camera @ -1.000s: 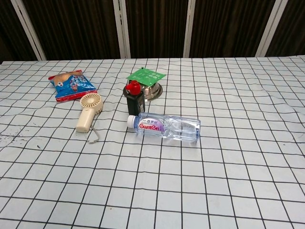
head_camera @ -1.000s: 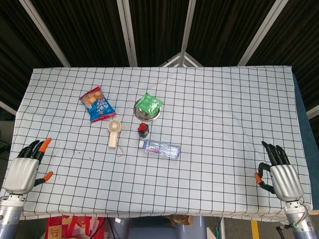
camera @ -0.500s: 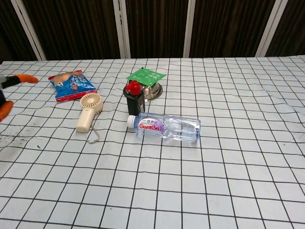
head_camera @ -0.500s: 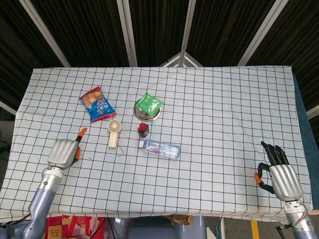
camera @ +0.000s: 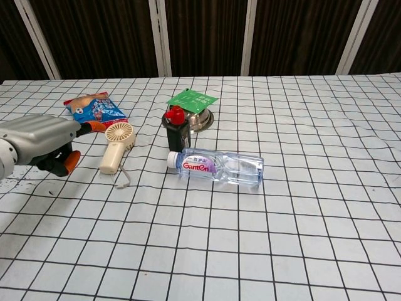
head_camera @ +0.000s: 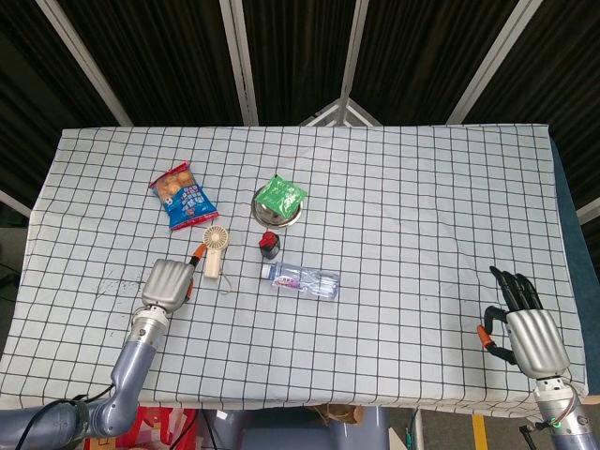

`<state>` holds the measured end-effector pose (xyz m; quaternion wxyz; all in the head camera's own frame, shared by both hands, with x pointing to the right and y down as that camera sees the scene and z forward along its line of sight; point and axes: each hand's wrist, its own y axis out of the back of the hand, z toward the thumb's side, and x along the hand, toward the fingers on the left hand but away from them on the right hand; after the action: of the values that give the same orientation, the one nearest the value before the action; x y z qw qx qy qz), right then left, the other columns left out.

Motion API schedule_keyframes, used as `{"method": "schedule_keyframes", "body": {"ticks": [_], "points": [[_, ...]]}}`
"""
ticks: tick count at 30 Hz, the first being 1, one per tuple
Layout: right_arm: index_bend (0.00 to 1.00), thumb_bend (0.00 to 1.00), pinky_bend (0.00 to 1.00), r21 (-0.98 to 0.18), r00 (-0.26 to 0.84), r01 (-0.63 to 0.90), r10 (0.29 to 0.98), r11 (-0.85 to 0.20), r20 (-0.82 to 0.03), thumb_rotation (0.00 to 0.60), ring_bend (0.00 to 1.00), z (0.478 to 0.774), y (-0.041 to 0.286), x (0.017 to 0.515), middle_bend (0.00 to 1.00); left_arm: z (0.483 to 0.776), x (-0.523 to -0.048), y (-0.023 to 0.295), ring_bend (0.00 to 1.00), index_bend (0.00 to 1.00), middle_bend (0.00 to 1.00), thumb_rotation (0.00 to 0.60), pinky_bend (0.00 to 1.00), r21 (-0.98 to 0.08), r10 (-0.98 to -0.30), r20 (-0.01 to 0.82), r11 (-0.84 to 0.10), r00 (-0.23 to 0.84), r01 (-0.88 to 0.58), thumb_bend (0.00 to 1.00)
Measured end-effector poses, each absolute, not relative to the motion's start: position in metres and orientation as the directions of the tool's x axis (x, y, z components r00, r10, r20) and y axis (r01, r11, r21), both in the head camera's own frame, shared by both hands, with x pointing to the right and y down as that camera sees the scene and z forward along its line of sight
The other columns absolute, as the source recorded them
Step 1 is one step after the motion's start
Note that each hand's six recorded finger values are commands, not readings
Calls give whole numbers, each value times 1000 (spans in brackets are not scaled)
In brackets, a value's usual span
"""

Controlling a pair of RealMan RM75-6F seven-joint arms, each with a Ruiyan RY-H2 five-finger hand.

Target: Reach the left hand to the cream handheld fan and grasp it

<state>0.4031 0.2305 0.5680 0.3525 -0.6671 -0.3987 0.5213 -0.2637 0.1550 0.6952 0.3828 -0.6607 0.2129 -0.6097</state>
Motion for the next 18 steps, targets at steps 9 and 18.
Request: {"method": "schedule_keyframes", "body": {"ticks": [9,18], "points": [[0,398,0,-886,144,164,899,-434,-414,600,0,568,230,400,0,708,-263,158,798,53,898,600,861,-742,-731,668,-640,141,197,912],[0,397,0,-885,145,167,899,-434,-413,600,0,568,230,401,0,713,-254,160,797,52,895,600,861,-744,-728,668,-643,154,183,911]]}}
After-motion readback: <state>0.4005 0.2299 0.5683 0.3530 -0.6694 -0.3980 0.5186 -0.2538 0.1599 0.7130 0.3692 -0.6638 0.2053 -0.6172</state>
